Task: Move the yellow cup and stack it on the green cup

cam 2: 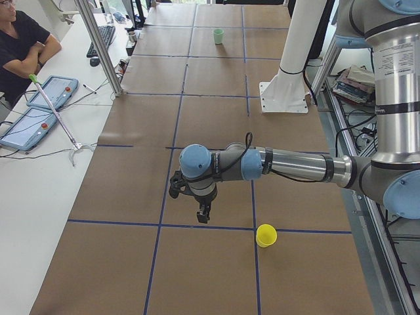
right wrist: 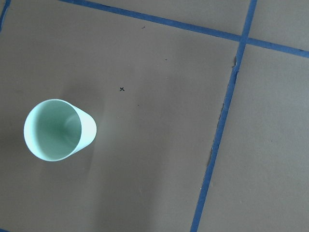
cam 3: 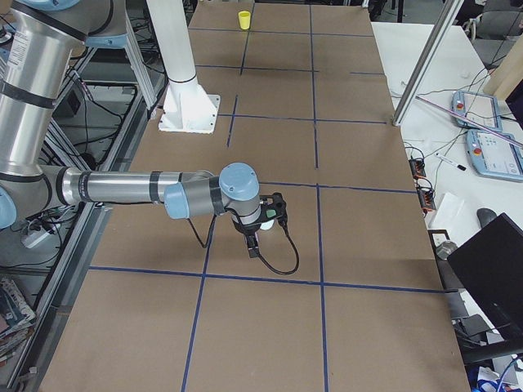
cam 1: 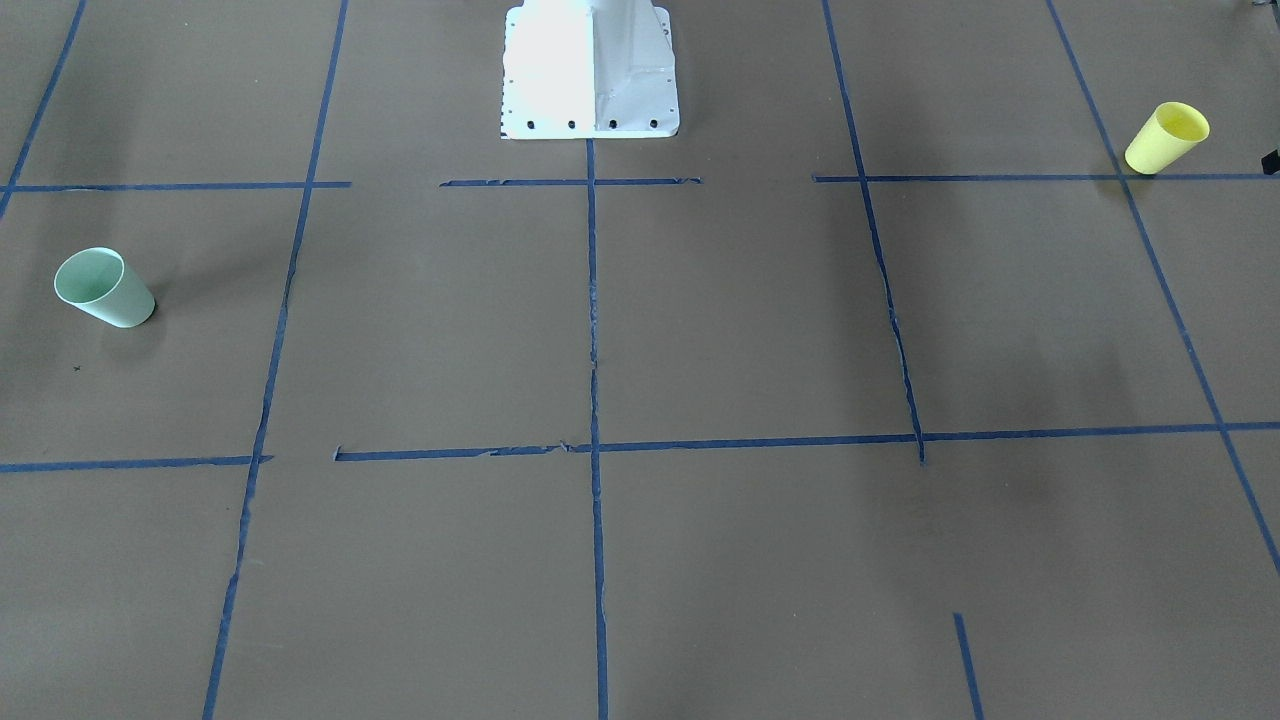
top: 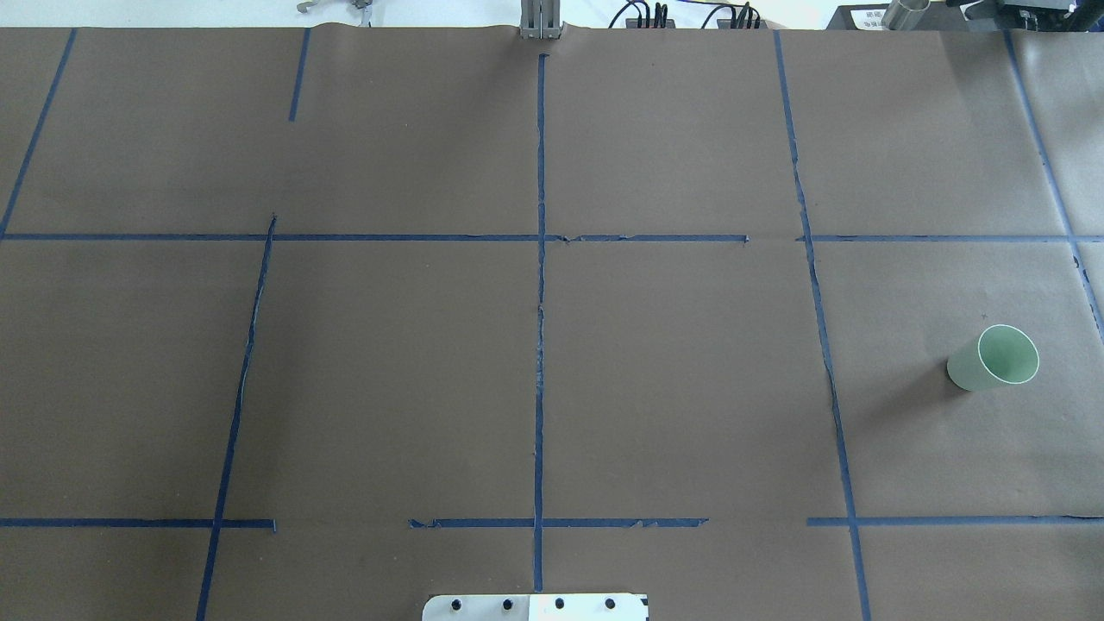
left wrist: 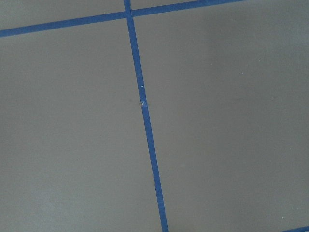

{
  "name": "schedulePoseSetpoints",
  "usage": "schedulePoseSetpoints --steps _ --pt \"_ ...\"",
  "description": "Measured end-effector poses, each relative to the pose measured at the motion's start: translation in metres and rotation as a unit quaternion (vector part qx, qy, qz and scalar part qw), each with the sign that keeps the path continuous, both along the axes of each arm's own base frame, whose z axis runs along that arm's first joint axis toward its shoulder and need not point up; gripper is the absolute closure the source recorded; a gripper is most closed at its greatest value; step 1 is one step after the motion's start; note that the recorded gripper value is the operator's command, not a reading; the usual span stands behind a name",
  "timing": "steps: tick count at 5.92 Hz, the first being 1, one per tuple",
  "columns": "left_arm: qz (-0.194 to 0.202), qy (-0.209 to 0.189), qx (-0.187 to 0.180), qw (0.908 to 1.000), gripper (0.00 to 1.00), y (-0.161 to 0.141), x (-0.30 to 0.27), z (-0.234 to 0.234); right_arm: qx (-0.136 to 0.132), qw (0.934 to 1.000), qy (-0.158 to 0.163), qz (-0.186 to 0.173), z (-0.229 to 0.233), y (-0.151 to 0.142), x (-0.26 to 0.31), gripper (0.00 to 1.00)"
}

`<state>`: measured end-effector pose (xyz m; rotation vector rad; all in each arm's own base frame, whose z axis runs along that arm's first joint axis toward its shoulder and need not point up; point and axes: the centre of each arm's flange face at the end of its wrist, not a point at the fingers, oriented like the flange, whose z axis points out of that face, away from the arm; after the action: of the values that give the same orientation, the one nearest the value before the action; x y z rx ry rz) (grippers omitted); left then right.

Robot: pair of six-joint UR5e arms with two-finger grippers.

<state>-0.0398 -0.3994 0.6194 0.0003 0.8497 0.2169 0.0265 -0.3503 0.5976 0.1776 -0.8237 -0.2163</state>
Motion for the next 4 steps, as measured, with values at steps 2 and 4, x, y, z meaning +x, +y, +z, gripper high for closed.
schedulePoseSetpoints --steps 2,4 --pt "-0.009 -0.003 -0.006 0.9999 0.00 -0.005 0.040 -0.018 0.015 0.9999 -0.002 -0.001 0.000 0.002 -0.001 0.00" --pt "-0.082 -0.021 -0.101 0.9912 0.00 -0.006 0.089 -0.043 0.012 0.9999 -0.004 -0.003 0.003 0.002 -0.005 0.00"
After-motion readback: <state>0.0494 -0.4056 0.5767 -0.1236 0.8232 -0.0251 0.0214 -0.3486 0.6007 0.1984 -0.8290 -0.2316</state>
